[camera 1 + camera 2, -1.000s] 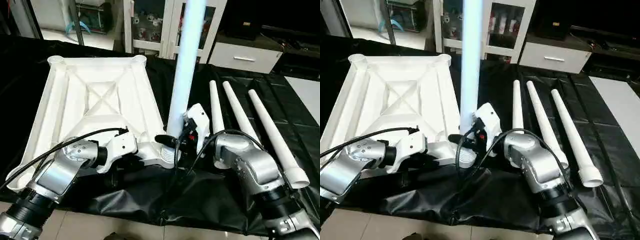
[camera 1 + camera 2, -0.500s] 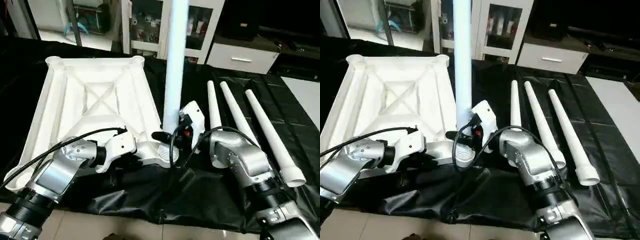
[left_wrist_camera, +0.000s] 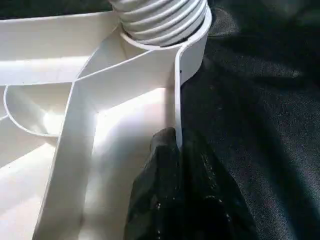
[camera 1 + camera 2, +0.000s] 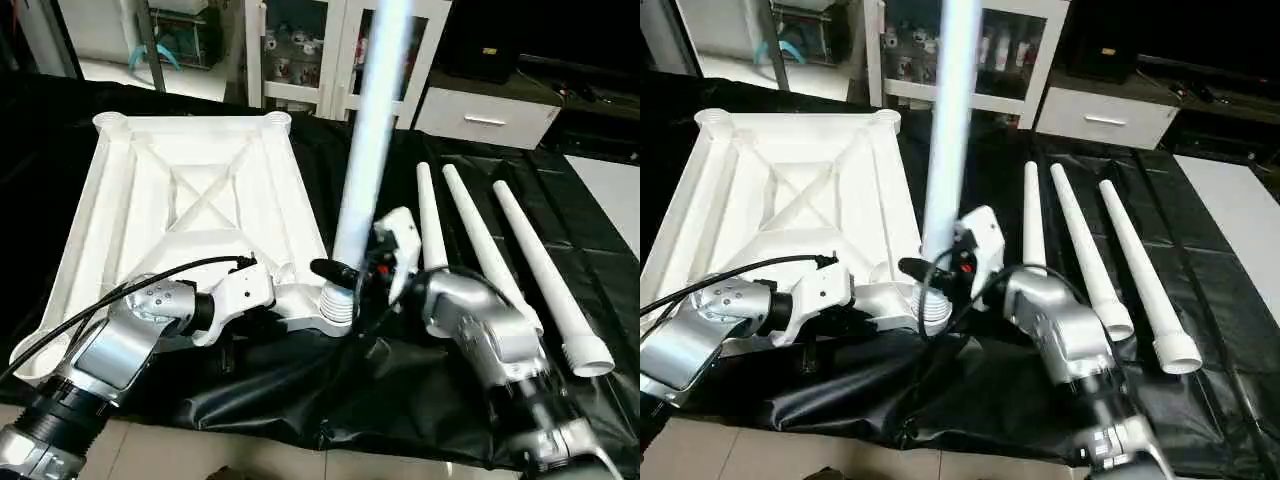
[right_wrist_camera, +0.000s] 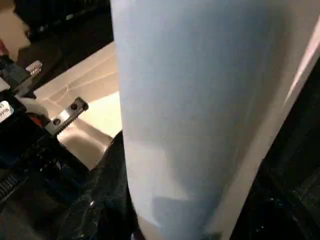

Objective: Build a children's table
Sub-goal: Insert table leg to table base

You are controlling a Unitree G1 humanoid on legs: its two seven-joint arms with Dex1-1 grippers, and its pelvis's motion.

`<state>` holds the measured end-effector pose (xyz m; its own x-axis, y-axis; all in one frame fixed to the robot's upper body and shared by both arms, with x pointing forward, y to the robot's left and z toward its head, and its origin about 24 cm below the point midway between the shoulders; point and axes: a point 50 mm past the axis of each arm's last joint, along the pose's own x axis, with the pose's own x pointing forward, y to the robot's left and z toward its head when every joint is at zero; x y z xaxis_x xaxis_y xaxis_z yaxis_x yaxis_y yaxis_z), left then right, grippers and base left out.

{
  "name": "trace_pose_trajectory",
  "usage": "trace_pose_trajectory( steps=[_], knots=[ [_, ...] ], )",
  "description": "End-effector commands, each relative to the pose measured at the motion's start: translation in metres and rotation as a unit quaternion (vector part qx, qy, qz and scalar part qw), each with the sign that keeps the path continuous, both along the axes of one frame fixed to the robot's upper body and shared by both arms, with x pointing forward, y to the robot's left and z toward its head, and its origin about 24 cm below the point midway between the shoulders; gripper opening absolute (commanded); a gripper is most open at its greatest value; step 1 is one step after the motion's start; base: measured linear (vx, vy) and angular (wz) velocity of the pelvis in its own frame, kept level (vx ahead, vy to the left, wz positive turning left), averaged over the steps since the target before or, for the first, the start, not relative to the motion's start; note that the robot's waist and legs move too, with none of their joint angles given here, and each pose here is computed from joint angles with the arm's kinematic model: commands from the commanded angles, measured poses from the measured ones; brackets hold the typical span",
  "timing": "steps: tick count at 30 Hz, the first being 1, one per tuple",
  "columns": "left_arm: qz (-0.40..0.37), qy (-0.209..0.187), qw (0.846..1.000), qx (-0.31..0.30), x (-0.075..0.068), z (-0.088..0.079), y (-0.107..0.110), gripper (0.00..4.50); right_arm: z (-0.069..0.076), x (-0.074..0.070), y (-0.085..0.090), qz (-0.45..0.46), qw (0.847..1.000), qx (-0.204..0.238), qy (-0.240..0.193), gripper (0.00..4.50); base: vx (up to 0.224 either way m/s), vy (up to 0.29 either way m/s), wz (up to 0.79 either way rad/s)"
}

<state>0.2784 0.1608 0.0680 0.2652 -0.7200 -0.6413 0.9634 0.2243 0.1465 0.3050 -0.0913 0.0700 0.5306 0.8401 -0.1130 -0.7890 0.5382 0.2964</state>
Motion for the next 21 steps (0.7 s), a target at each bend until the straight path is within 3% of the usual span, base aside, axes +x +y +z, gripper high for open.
trace_pose_trajectory(
  steps=[1,11,21],
  knots=[
    [-0.019,0.024,1.000,-0.006,-0.007,-0.011,-0.008,0.00,-0.006,0.001,-0.015,-0.043,0.999,-0.013,0.004,1.86,0.000,0.000,0.00],
    [-0.015,0.020,1.000,-0.008,-0.002,-0.010,-0.010,0.00,-0.019,-0.016,-0.017,-0.095,0.995,0.029,-0.026,1.86,0.000,0.000,0.00],
    [-0.013,0.018,1.000,-0.010,0.000,-0.009,-0.011,0.00,-0.029,-0.030,-0.014,-0.091,0.994,0.015,-0.056,1.86,0.000,0.000,0.00]
  ],
)
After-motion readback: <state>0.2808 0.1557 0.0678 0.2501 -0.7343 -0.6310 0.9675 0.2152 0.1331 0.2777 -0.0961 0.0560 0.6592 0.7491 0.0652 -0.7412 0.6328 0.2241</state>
